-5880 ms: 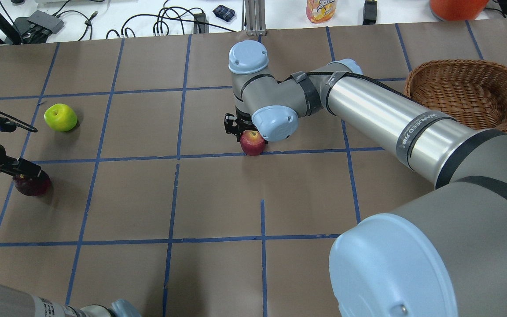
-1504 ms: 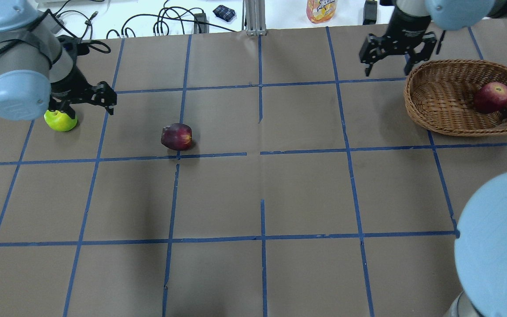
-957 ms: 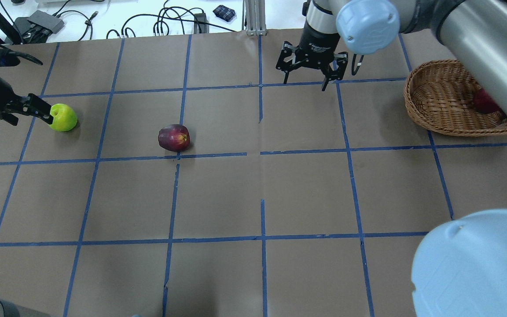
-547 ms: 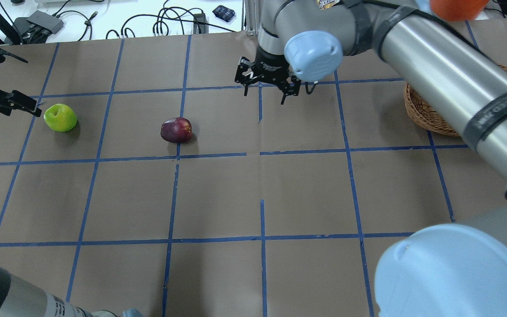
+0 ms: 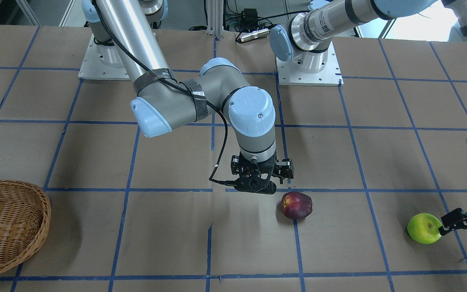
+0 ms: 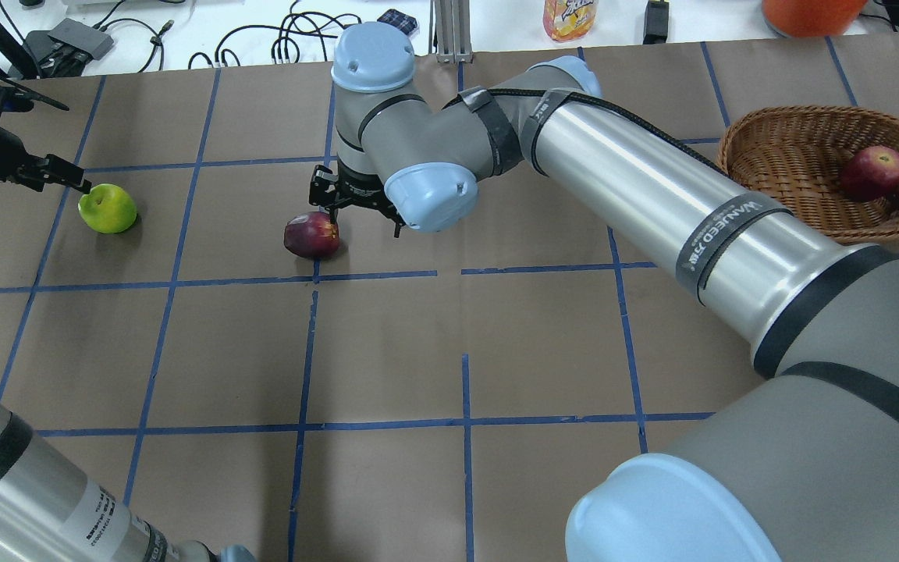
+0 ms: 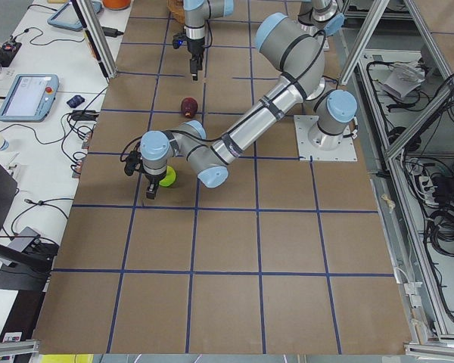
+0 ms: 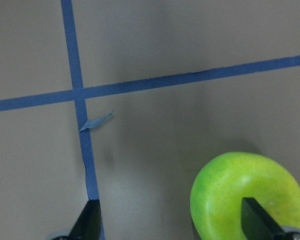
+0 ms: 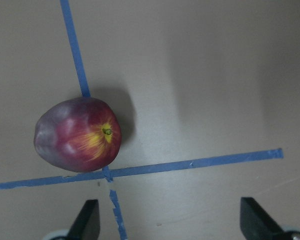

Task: Put all apples into basket
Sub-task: 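Grasp the dark red apple with the right gripper while the left grasps the green apple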

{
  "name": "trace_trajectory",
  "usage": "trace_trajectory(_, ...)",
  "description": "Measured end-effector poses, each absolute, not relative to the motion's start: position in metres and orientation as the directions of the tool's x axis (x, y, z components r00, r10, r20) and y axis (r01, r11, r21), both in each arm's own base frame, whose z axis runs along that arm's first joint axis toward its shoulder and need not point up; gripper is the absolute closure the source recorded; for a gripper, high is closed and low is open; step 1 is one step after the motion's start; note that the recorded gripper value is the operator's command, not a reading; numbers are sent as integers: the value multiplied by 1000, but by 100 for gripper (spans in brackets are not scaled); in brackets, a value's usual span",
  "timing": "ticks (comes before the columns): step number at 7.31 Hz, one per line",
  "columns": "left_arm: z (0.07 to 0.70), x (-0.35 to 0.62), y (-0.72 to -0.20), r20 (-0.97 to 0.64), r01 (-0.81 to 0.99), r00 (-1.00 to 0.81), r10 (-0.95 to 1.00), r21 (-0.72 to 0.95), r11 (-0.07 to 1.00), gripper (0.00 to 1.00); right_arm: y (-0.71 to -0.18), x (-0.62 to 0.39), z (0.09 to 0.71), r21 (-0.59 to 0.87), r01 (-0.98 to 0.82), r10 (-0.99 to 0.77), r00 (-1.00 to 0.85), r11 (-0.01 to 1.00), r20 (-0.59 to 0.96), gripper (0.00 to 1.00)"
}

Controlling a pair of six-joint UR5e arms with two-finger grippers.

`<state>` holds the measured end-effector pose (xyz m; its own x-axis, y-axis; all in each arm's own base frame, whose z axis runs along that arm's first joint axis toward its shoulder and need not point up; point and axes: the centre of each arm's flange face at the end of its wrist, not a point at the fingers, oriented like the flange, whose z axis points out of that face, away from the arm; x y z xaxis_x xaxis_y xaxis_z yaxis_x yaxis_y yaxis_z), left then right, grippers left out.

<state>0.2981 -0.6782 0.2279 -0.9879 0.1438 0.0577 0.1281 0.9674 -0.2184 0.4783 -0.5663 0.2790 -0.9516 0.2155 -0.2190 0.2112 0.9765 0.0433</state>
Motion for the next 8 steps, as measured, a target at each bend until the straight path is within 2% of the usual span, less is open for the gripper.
trace_trajectory(2, 238, 297, -685, 62, 129, -987, 147, -231, 964, 0, -560, 495, 264, 114, 419, 434, -874, 901, -218, 0)
trace_trajectory(4, 238, 285, -688, 82, 118, -987, 138, -219, 969, 0, -558, 507, 259, 183, 604, 631, -746, 776, -214, 0)
trace_trajectory(8, 223, 229, -700, 112, 97, -987, 117, -173, 980, 0, -581, 530, 238, 287, 788, 838, -512, 545, -189, 0)
